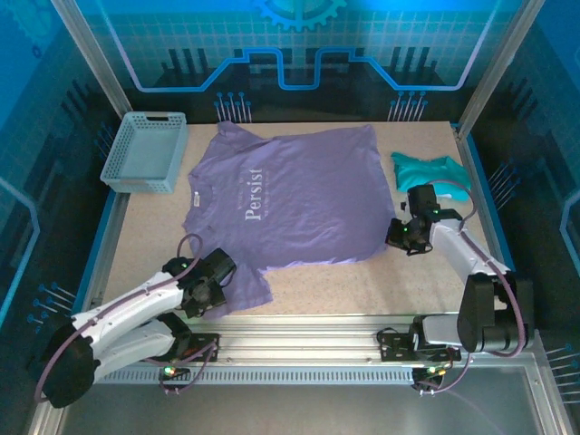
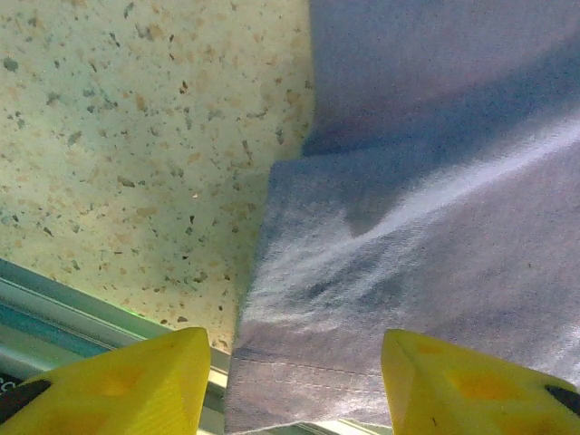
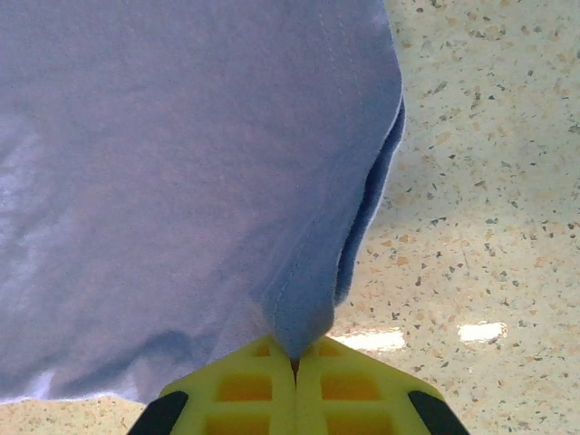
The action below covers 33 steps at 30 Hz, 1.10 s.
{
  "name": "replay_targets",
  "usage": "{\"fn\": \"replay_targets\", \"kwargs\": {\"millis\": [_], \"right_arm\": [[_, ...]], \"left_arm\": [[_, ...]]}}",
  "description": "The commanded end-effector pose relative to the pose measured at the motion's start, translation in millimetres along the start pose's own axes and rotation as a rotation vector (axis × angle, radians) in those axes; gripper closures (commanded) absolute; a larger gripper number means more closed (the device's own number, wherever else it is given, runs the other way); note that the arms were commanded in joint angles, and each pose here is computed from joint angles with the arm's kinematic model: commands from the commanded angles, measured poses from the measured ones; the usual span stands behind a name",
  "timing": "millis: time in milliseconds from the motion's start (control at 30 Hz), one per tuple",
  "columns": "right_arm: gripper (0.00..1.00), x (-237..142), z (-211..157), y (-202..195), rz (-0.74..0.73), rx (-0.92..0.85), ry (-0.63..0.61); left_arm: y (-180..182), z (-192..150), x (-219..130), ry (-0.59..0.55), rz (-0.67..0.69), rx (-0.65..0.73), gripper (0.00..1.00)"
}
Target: Fold the inside-out t-shirt
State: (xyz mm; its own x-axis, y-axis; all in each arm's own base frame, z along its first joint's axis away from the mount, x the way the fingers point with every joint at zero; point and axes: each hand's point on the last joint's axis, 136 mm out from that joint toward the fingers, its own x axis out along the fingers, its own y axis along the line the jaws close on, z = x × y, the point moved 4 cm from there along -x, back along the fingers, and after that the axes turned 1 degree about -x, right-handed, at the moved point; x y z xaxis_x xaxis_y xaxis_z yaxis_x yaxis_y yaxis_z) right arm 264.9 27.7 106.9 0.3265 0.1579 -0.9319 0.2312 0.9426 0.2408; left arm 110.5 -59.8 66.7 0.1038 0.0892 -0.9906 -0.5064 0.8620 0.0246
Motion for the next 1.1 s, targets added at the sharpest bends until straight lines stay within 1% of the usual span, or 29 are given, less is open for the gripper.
{"fn": "replay_targets", "kwargs": {"millis": [0,100,133,233,333,433,567,633,700,767,833,867,933,967,1000,1067], "right_arm": [[1.0,-7.9,1.8,5.4,0.056,-0.013,-0.023],[1.0,-9.4,4.3,7.1,0.083,-0.013,-0.024],[1.0,-10.0,4.6,7.2,0.085,-0.015,-0.023],[1.0,-13.3,6.3,5.5,0.088,-0.018,-0.031],[1.0,-13.6,7.4,4.5,0.101,-0.007,-0.037],[1.0,-13.1,8.8,4.9,0.106,-0.004,-0.036],[1.0,-13.1,9.7,1.9,0.098,0.005,-0.039],[1.0,-12.9,9.8,0.6,0.092,0.008,-0.041],[1.0,-12.3,9.5,-2.9,0.078,0.016,-0.045],[1.0,-15.3,11.8,-5.0,0.08,0.03,-0.07],[0.99,-25.6,19.7,-2.8,0.119,0.038,-0.125],[0.99,-35.5,26.2,0.3,0.148,0.032,-0.168],[0.99,-59.8,40.1,3.4,0.163,0.004,-0.264],[0.99,-77.4,47.3,4.2,0.161,-0.012,-0.321],[0.98,-100.9,56.2,5.0,0.158,-0.021,-0.391],[0.98,-146.7,65.7,7.6,0.154,-0.046,-0.511]], "left_arm": [[-8.8,-2.5,-2.5,0.092,-0.032,-0.019,0.5],[-19.3,-5.6,12.2,0.206,-0.088,-0.045,0.5],[-20.6,-5.8,15.6,0.222,-0.089,-0.049,0.5],[-19.3,-4.4,22.0,0.226,-0.057,-0.029,0.5],[-21.5,-3.0,27.1,0.222,-0.053,-0.023,0.51],[-21.9,-5.9,38.0,0.24,-0.043,-0.022,0.55],[-25.4,-6.8,47.5,0.249,-0.049,-0.015,0.73],[-27.1,-3.9,45.8,0.23,-0.062,-0.012,0.85],[-29.1,2.9,38.4,0.182,-0.088,-0.015,0.98],[-34.5,18.7,18.7,0.089,-0.131,-0.004,1.0],[-42.0,43.7,-17.3,-0.063,-0.21,0.002,1.0],[-45.6,60.0,-44.6,-0.167,-0.275,-0.006,1.0],[-48.6,89.7,-107.1,-0.391,-0.416,-0.015,1.0],[-44.7,104.3,-146.4,-0.521,-0.485,-0.038,1.0],[-39.0,116.0,-188.7,-0.65,-0.552,-0.054,1.0],[-25.1,127.5,-269.8,-0.86,-0.67,-0.07,1.0]]}}
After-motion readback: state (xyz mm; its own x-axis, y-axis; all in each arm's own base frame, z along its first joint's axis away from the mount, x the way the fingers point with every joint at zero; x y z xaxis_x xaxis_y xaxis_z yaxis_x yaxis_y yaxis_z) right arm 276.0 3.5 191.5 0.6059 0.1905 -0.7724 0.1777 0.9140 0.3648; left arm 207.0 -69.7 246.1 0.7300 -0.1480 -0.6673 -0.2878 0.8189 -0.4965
